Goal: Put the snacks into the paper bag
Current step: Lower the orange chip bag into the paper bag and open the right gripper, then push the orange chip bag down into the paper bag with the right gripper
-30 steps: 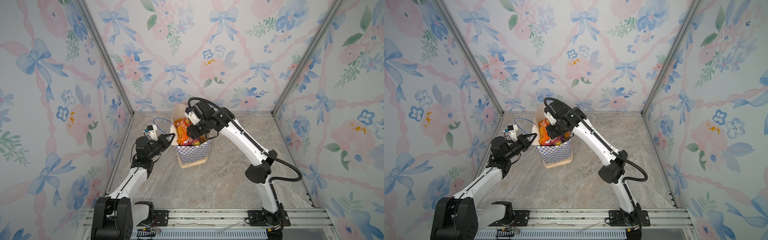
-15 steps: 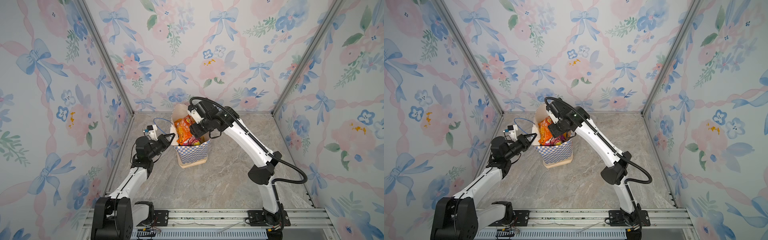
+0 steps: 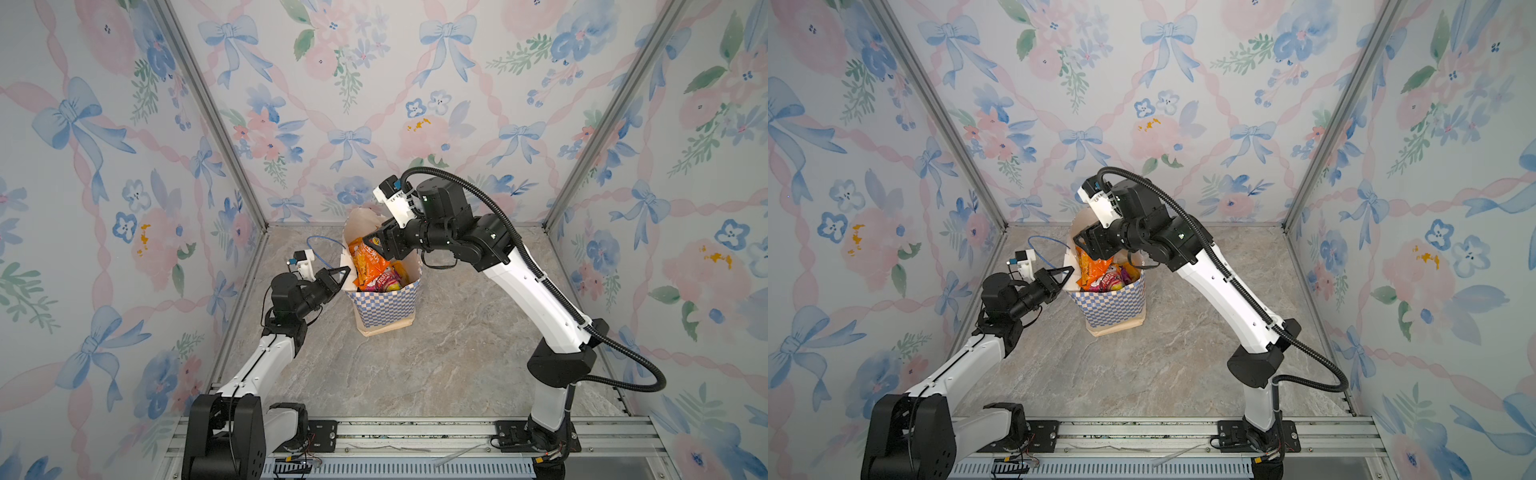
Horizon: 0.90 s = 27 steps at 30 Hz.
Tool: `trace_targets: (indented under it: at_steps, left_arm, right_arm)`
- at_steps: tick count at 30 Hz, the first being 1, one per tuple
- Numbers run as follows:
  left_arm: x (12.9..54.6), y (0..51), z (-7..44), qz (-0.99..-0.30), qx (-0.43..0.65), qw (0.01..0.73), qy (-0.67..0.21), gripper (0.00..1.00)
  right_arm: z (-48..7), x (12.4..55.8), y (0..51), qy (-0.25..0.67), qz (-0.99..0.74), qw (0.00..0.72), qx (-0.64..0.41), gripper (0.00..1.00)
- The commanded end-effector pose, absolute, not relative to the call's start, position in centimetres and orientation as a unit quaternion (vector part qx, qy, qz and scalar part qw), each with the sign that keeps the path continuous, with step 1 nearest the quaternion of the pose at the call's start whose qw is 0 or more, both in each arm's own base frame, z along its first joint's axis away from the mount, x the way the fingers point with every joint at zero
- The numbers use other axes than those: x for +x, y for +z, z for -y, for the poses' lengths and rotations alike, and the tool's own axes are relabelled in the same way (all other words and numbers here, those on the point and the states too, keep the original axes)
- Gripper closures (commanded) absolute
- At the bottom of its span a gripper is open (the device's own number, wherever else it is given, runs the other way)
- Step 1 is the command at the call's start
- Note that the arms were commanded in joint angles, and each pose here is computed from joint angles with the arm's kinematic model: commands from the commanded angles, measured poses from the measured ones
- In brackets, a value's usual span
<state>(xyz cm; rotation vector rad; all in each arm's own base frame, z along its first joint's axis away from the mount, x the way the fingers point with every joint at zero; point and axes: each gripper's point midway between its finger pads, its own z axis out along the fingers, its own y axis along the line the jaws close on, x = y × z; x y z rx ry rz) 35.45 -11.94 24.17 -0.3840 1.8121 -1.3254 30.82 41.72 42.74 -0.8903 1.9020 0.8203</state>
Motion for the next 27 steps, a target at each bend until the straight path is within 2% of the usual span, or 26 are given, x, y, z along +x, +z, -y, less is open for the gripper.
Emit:
trace_targets:
  at_steps: [1, 7, 14, 23, 27]
  left_arm:
    - [35.3, 25.1, 12.7, -0.719, -0.134, 0.417, -0.54, 1.0]
    - [35.2, 25.2, 12.7, -0.718, -0.132, 0.417, -0.541, 1.0]
    - [35.0, 25.3, 12.5, -0.716, -0.133, 0.421, -0.54, 1.0]
    - [35.2, 25.3, 12.5, -0.717, -0.135, 0.42, -0.54, 1.0]
    - [35.3, 25.3, 12.4, -0.717, -0.136, 0.422, -0.538, 1.0]
  right_arm:
    - [-45.3, 30.3, 41.1, 0.395, -0.75, 0.386, -0.363, 0.33]
    - [-46.5, 33.5, 36.5, 0.384, -0.786, 0.358, -0.326, 0.35]
    - [-43.3, 37.7, 30.7, 0.334, -0.852, 0.317, -0.249, 0.38]
    - [-39.6, 38.2, 28.0, 0.246, -0.888, 0.312, -0.23, 0.38]
    - [-39.9, 37.7, 28.3, 0.256, -0.883, 0.31, -0.242, 0.38]
